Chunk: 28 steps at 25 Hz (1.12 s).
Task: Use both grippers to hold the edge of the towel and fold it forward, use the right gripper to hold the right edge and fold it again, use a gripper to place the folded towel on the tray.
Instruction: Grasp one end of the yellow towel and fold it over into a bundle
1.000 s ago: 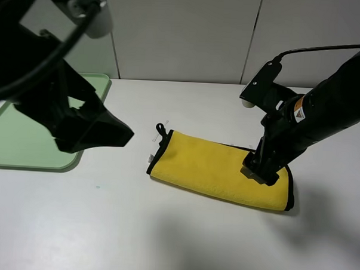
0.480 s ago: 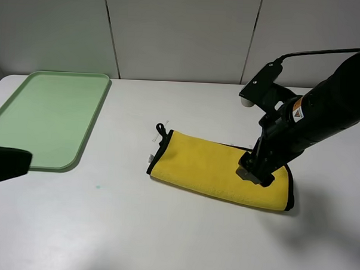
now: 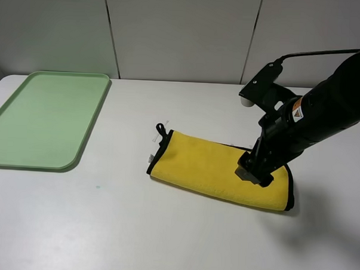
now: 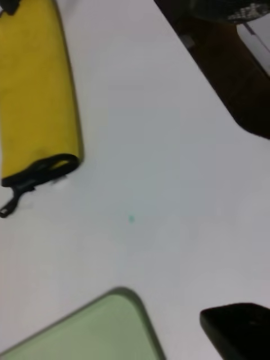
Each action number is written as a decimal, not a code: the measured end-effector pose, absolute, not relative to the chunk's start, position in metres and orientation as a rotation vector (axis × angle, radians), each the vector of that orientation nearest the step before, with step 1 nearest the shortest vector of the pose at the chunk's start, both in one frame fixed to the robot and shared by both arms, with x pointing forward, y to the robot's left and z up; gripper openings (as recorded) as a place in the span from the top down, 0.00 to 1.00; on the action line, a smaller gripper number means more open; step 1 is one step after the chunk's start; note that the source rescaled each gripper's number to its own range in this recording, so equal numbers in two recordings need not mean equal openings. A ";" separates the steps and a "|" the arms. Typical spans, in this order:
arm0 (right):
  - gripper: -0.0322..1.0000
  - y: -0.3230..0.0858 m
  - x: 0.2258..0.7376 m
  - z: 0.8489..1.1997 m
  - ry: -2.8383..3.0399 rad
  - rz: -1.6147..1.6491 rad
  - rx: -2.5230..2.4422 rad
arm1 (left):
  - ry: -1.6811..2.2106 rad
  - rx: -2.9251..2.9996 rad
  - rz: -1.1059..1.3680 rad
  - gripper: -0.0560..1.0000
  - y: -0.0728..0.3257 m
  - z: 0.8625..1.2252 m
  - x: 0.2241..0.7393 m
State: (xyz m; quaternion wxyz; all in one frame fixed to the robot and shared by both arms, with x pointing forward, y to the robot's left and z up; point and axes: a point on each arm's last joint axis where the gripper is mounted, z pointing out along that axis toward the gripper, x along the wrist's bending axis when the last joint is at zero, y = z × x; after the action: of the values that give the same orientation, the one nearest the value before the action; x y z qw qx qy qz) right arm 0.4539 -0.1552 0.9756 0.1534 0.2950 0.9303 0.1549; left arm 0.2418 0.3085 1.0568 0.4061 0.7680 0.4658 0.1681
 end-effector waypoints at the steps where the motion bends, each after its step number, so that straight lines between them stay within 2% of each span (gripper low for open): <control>1: 0.00 -0.155 0.454 0.976 2.668 0.445 0.847 | 1.184 1.939 0.446 0.01 0.311 1.056 0.241; 5: 0.00 -0.155 0.454 0.976 2.668 0.446 0.848 | 1.215 1.944 0.517 0.00 0.317 1.055 0.243; 12: 0.00 -0.155 0.454 0.976 2.668 0.446 0.849 | 1.269 1.957 0.482 0.00 0.313 1.040 0.247; 28: 0.00 -0.154 0.454 0.976 2.666 0.465 0.869 | 1.285 1.933 0.491 0.00 0.313 1.041 0.246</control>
State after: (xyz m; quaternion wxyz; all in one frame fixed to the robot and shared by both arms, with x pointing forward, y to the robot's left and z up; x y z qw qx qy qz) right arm 0.4538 -0.1541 0.9758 0.1492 0.3023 0.9275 0.1617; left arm 0.2464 0.3132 1.0406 0.3750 0.7553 0.5021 0.1920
